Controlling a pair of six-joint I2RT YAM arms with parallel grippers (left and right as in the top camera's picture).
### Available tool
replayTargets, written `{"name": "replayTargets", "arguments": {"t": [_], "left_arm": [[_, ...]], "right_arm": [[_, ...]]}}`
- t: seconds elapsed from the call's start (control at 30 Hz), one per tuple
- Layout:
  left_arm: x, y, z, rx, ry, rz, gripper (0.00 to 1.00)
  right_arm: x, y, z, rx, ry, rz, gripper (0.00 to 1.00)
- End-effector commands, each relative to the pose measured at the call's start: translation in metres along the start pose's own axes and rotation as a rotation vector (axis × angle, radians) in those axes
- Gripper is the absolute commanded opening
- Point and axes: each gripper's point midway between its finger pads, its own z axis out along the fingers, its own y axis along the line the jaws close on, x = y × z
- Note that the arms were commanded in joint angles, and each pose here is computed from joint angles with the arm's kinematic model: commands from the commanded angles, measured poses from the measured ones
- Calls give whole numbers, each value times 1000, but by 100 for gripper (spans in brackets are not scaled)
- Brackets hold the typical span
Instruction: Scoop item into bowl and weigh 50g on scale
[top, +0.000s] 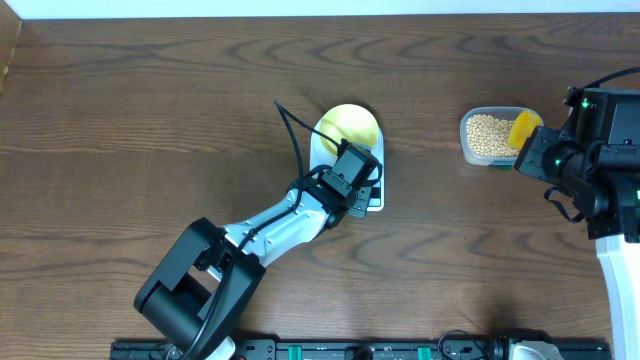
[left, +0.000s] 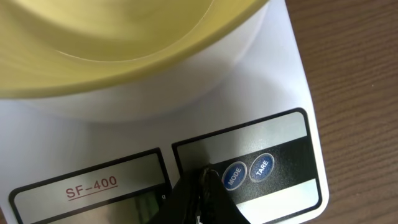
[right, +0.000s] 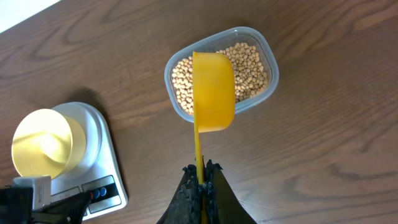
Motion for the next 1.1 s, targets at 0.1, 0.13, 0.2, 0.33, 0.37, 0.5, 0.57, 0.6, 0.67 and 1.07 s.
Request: {"name": "replayTargets", "arguments": {"t": [0.1,0.13,0.2,0.33,0.37,0.5,0.57,0.6,0.67,1.07], "left_arm": [[7,2,8,-14,33,17,7],[8,2,9,-16,36,17,7],[9,3,9,-18,42,17,7],[12,4,11,-22,51,18,7],[12,4,11,-21,52,18,7],[15,5,11,-27,66,19,7],[18,6,11,-31,75,20,7],[18,7,11,-33,77,21,7],[19,8,11,-37,79,21,7],[28,11,20,-54,107,23,7]], "right_arm": [[-4,2,-3,-8,-7,-10,1],[-4,2,-3,-8,-7,-10,1],[-4,2,-3,-8,-7,-10,1],[-4,2,-3,-8,-7,-10,1],[-4,2,-3,-8,-7,-10,1],[-4,2,-3,-8,-7,-10,1],[-3,2,-3,-8,-6,-10,1],[-3,2,-3,-7,-5,-10,1],[-3,2,-3,-8,-6,-10,1],[-3,2,-3,-7,-5,-10,1]]}}
